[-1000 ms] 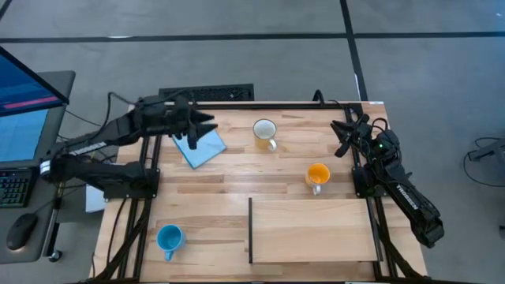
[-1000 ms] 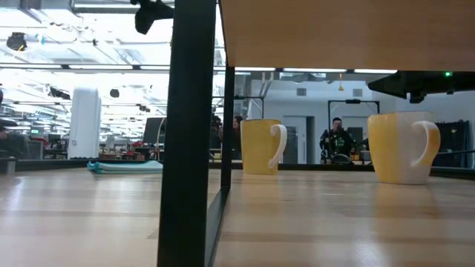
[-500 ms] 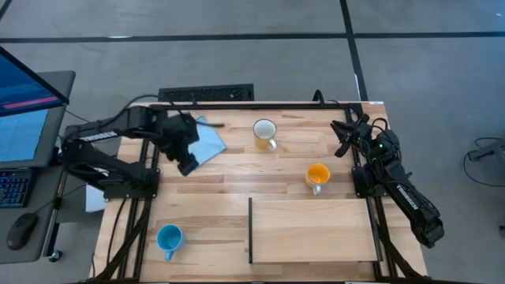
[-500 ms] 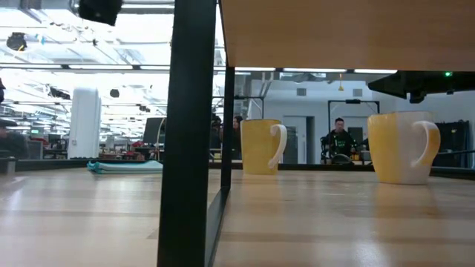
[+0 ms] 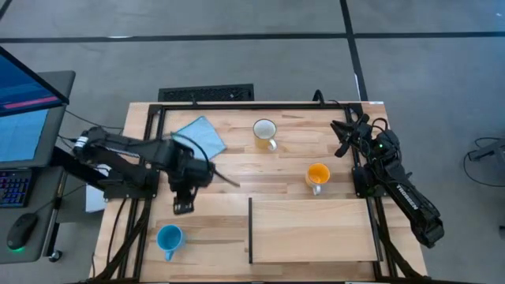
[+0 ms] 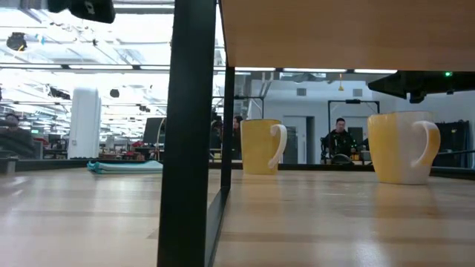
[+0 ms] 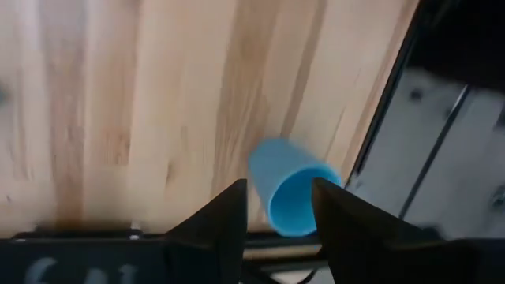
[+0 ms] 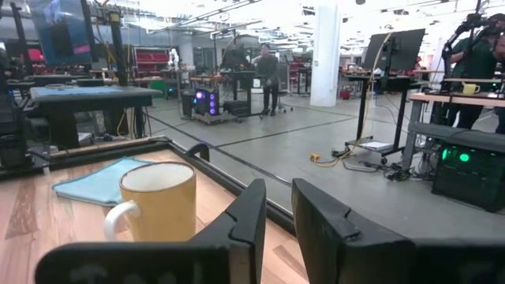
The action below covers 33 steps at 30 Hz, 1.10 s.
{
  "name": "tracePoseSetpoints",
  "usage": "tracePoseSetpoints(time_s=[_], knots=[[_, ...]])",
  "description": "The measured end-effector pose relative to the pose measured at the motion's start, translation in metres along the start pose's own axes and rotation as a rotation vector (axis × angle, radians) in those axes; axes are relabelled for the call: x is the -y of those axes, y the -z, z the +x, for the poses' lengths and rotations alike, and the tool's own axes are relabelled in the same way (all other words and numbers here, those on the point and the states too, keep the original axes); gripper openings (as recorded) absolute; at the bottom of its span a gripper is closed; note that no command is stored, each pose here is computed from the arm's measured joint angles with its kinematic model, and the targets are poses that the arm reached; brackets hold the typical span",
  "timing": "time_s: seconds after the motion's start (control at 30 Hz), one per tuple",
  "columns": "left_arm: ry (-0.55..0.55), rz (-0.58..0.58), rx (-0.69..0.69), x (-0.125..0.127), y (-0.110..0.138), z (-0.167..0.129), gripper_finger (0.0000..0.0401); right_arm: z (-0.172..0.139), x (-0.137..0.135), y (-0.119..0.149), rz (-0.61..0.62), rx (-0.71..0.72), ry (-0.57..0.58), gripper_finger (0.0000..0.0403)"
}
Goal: Stack small to large cups/mugs on shelf
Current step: Put the blue mug on the shelf
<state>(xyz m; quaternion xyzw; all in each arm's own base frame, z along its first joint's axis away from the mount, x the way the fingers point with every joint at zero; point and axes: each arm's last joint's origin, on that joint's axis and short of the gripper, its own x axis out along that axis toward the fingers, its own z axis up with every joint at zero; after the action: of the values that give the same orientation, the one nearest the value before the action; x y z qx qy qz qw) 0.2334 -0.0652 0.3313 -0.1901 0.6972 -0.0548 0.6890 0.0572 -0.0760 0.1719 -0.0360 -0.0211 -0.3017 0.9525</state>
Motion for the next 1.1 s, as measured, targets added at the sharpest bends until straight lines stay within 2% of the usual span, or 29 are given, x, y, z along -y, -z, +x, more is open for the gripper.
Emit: tracePoseSetpoints(time_s=[0.17, 0.27, 0.4, 0.6, 0.8, 1.1], knots=[[-0.086, 0.100, -0.195, 0.020, 0.006, 0.027, 0.0128, 0.000, 0.000, 0.000, 0.000, 0.001, -0.001, 0.0086], [-0.105, 0.112, -0.224, 0.032, 0.008, 0.040, 0.0128, 0.000, 0.000, 0.000, 0.000, 0.000, 0.000, 0.0086], [-0.106, 0.143, -0.142, 0.049, 0.007, 0.050, 0.0128, 0.000, 0.000, 0.000, 0.000, 0.000, 0.000, 0.0086], [-0.301, 0.005, 0.025, 0.056, 0.012, 0.054, 0.0128, 0.000, 0.000, 0.000, 0.000, 0.001, 0.000, 0.0086], [-0.339, -0.042, 0.040, 0.055, 0.014, 0.053, 0.0128, 0.000, 0.000, 0.000, 0.000, 0.000, 0.000, 0.0086], [-0.363, -0.046, 0.017, 0.053, 0.020, 0.050, 0.0140, 0.000, 0.000, 0.000, 0.000, 0.000, 0.000, 0.0086]])
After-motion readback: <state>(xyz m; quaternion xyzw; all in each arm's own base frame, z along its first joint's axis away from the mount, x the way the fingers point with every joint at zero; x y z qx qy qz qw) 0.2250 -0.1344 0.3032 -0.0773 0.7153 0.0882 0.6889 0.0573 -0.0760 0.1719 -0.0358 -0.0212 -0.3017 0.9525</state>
